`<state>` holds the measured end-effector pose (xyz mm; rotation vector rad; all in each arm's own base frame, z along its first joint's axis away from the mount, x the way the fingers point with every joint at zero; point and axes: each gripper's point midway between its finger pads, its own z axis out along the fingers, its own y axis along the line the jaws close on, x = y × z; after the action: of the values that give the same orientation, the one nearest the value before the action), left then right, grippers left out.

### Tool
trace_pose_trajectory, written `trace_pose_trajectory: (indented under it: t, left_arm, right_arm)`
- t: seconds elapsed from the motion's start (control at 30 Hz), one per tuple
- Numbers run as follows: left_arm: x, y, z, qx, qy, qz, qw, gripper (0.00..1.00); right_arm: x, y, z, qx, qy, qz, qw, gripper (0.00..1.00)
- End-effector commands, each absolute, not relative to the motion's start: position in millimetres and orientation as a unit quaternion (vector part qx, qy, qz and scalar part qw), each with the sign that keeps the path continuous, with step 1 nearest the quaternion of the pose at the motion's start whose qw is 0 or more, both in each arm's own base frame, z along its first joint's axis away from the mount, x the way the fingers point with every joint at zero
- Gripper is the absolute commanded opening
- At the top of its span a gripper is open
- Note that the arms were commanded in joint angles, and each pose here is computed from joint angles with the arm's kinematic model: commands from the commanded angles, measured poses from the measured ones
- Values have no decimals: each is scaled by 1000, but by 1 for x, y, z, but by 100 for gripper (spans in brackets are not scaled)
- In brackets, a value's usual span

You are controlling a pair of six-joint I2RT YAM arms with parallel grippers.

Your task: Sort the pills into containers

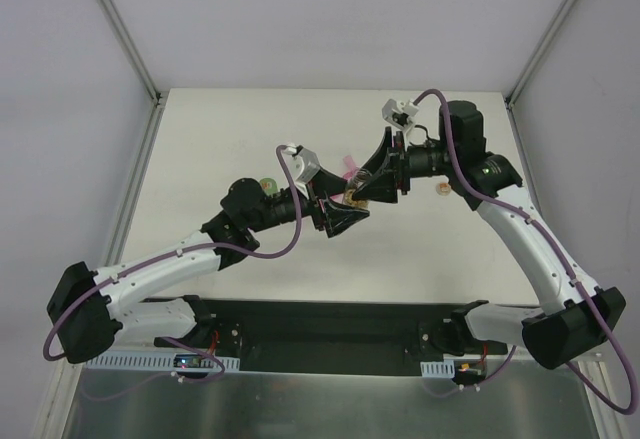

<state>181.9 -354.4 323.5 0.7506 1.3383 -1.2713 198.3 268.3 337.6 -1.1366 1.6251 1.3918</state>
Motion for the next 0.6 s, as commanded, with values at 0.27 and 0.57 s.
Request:
trace_pose_trajectory:
  t: [0.27,0.57]
  left_arm:
    - [162,-350,334,380,550,-523,529,67]
    - [163,-356,341,380,549,-531,521,49]
  right_arm:
    - [198,262,343,-472,623,505,366,31]
    - [190,265,339,-493,620,500,351,31]
